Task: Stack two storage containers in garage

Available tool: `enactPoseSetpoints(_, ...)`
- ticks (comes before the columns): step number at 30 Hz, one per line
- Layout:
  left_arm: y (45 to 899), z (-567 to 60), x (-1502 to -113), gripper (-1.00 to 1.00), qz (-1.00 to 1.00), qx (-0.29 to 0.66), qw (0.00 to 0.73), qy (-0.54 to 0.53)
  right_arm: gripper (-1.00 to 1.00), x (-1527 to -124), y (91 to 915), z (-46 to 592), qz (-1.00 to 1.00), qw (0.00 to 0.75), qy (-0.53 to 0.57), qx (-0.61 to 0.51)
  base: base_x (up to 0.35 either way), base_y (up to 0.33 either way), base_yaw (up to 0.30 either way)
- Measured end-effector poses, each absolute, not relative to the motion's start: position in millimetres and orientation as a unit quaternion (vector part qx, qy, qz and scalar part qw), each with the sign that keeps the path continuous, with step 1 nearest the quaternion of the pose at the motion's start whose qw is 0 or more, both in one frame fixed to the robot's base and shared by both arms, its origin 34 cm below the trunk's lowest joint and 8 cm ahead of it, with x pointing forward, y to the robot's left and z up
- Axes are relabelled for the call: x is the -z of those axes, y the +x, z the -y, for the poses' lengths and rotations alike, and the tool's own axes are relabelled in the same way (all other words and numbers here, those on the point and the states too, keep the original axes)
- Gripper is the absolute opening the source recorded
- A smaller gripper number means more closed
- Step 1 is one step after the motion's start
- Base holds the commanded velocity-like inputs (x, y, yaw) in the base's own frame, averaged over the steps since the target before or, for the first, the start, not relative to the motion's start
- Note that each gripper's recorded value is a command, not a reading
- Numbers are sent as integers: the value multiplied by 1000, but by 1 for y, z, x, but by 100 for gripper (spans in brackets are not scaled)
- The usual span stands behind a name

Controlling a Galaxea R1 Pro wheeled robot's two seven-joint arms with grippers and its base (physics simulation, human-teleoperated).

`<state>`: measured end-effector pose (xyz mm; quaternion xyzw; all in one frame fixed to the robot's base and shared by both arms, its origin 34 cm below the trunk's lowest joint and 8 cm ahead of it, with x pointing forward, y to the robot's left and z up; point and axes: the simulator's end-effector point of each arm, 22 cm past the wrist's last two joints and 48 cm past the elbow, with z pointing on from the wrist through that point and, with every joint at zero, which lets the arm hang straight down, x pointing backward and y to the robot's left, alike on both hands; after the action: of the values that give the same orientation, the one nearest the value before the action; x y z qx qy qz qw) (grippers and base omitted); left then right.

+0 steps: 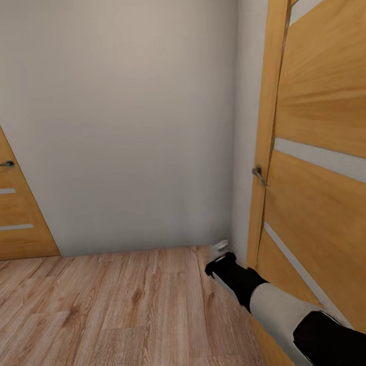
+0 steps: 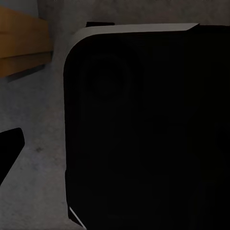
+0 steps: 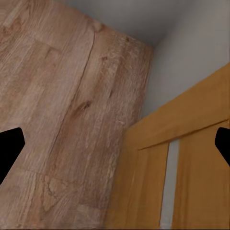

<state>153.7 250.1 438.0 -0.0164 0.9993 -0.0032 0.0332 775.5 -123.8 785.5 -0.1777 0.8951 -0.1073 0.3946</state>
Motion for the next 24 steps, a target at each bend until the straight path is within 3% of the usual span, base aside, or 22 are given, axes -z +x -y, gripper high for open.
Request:
enactPoseSetpoints(12,154,-250,-438,100,-999,3,33,-17,100,-695,703,117,-913,354,-186,83,0,0,0)
enactPoseSetpoints(24,154,-250,-438,100,-999,3,33,-17,100,-583,597,178,-937,275,-184,109,0,0,0)
